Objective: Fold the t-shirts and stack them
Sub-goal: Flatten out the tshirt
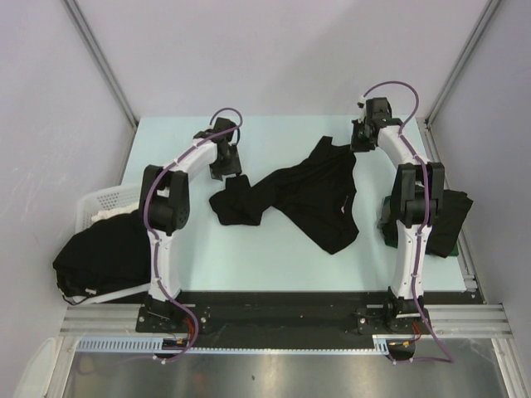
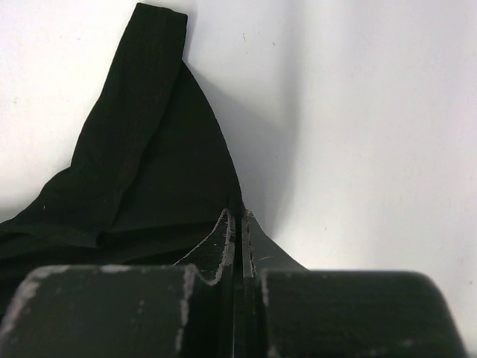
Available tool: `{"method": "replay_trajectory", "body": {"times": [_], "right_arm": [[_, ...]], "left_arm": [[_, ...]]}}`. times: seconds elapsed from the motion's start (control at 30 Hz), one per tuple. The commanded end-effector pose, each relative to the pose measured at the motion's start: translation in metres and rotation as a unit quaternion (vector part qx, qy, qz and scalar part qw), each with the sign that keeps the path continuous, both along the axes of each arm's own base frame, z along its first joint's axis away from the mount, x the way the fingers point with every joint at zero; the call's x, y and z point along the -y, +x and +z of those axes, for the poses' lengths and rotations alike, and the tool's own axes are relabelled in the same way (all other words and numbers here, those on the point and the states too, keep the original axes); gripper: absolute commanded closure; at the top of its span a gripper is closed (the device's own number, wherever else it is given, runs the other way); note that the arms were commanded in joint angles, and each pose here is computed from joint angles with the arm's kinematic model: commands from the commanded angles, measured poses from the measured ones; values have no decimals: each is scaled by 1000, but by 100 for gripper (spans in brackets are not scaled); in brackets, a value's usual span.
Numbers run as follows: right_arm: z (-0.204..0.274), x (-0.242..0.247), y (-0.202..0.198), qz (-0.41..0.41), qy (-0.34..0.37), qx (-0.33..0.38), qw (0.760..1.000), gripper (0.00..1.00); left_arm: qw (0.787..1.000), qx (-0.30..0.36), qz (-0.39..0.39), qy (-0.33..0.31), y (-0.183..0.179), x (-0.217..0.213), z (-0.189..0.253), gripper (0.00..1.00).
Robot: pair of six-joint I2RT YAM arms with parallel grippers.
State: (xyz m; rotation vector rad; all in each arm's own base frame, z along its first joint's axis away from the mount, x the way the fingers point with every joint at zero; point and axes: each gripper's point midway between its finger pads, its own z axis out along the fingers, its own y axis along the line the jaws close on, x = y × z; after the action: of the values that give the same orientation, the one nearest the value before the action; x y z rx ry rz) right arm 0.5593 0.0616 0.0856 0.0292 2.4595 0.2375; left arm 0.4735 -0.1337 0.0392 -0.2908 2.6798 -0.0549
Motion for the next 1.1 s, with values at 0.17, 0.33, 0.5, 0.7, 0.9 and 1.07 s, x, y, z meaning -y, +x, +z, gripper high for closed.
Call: {"method": "replay_trajectory", "body": {"times": [0.17,0.33,0.5,0.7,0.9,1.07], "right_arm": [[29,10,5,-15,15,29,999,100],[28,10,4,-13,17,28,999,100],[25,9,5,-14,19,24,999,100],[27,9,6,-15,18,26,999,100],[25,6,5,-12,18,24,999,100],[27,4,6,-10,20,26,999,100]], "left_arm": [[1000,20,18,-4,10,-1,-2,43],[1000,9,18,-4,3,-1,-11,43],[1000,2,19,-7,1,-1,-17,43],[1000,5,19,-12,5,-1,-18,46],[1000,13,22,-6,9,-3,-12,57],[1000,9,27,-1,7,-6,-13,67]]}}
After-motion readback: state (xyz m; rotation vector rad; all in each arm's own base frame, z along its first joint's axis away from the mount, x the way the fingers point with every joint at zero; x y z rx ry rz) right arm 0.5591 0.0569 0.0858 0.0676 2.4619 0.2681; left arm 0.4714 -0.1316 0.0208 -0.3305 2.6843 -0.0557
